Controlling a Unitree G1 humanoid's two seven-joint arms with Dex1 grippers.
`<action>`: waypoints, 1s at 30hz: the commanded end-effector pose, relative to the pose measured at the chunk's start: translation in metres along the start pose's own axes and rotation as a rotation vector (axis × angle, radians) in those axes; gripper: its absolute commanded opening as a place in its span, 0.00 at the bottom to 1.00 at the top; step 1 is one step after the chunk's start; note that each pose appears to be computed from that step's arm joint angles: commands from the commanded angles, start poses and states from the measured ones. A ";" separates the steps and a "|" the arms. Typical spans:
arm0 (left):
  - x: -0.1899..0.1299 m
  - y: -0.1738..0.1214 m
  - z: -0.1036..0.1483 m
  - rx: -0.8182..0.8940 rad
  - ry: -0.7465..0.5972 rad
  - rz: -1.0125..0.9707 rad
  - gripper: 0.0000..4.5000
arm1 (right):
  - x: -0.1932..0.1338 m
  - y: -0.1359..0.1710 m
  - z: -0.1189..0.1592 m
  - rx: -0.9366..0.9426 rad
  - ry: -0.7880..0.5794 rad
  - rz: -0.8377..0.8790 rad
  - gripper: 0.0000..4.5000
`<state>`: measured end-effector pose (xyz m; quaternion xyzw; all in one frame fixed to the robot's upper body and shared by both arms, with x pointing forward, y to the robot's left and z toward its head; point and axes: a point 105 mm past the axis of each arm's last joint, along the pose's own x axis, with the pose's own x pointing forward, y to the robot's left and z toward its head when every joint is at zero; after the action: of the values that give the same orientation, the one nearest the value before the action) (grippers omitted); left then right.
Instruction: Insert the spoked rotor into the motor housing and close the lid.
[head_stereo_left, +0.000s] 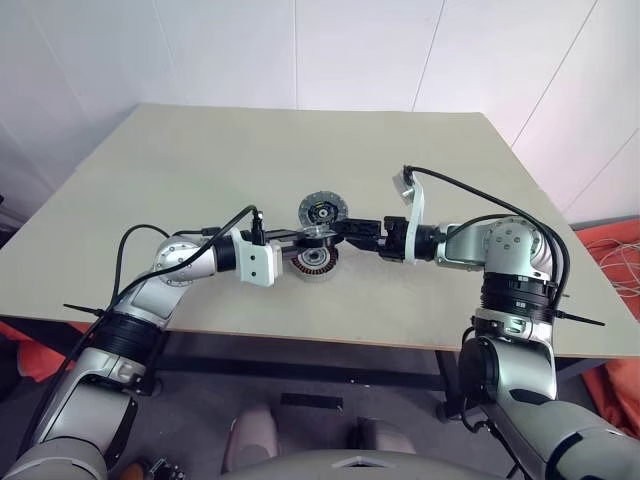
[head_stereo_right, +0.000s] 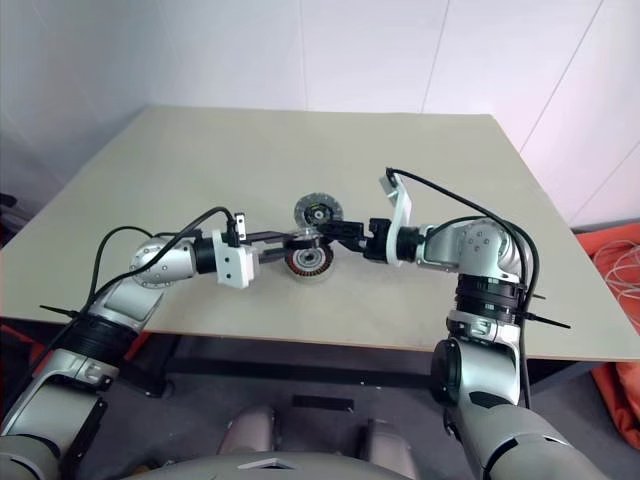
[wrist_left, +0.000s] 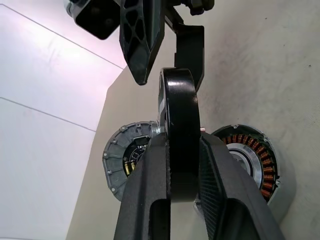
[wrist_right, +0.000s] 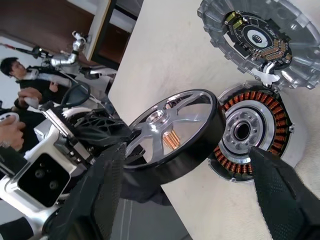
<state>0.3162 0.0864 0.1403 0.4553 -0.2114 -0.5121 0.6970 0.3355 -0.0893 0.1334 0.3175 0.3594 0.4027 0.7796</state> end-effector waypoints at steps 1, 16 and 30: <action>0.000 0.010 0.010 0.039 -0.031 0.026 0.09 | 0.000 0.011 0.011 -0.026 -0.027 0.016 0.72; -0.001 0.018 0.010 0.082 -0.023 0.036 0.09 | -0.006 0.018 0.032 -0.114 -0.160 0.030 0.00; -0.009 0.026 0.006 0.073 -0.013 0.057 0.09 | -0.025 0.008 0.039 -0.563 -0.184 -0.060 0.44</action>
<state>0.3198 0.0917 0.1513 0.4638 -0.2223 -0.5014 0.6957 0.3565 -0.1178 0.1515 0.1580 0.2122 0.4066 0.8745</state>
